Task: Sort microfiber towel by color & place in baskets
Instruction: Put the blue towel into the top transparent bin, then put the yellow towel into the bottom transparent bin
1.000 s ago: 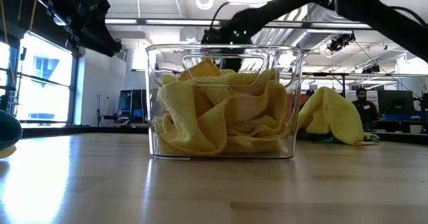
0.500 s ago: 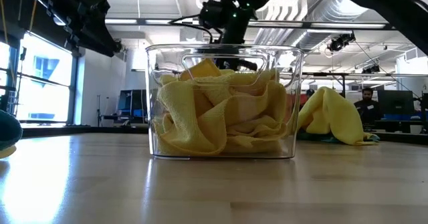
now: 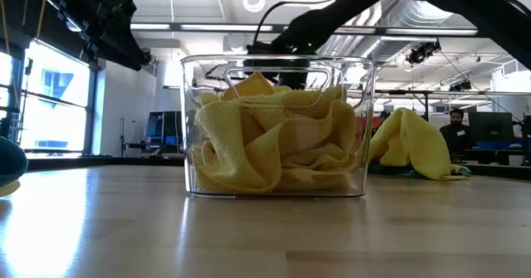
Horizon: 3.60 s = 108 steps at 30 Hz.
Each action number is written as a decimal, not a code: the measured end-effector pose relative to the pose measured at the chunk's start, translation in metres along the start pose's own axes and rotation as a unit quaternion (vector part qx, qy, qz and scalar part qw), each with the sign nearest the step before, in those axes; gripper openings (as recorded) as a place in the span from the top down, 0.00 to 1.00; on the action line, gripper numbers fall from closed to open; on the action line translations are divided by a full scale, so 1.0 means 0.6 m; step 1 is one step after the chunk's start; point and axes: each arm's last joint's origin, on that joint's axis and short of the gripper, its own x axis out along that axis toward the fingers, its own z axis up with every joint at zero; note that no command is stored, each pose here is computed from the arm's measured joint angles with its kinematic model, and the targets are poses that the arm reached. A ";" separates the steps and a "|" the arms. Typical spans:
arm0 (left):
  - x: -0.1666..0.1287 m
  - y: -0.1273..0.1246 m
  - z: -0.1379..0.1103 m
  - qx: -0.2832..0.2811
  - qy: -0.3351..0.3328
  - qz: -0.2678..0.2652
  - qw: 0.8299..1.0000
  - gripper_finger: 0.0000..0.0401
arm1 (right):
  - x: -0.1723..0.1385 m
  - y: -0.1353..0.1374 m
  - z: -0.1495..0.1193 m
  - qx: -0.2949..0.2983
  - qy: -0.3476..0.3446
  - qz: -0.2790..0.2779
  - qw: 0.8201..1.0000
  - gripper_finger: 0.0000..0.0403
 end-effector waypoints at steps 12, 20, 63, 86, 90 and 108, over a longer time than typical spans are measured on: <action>0.000 0.000 0.000 -0.005 0.002 -0.005 1.000 0.70 | -0.070 0.022 0.039 -0.003 -0.007 0.010 1.000 1.00; 0.000 0.000 -0.001 -0.004 0.005 -0.005 1.000 0.70 | -0.172 0.039 0.054 -0.049 -0.032 -0.024 0.998 1.00; 0.000 0.003 -0.010 0.028 0.033 0.003 0.999 0.70 | -0.348 -0.197 -0.303 0.098 -0.143 -0.031 0.984 0.77; -0.002 -0.026 -0.006 0.024 0.006 -0.047 0.999 0.70 | -0.148 -0.302 -0.295 0.066 -0.118 -0.076 0.988 0.61; -0.003 -0.033 -0.009 0.041 0.009 -0.059 0.997 0.70 | -0.151 -0.298 -0.297 0.033 -0.104 -0.070 0.992 0.93; -0.003 -0.033 -0.019 0.143 0.027 -0.049 0.988 0.70 | -0.418 -0.157 -0.343 0.003 -0.205 0.065 0.976 1.00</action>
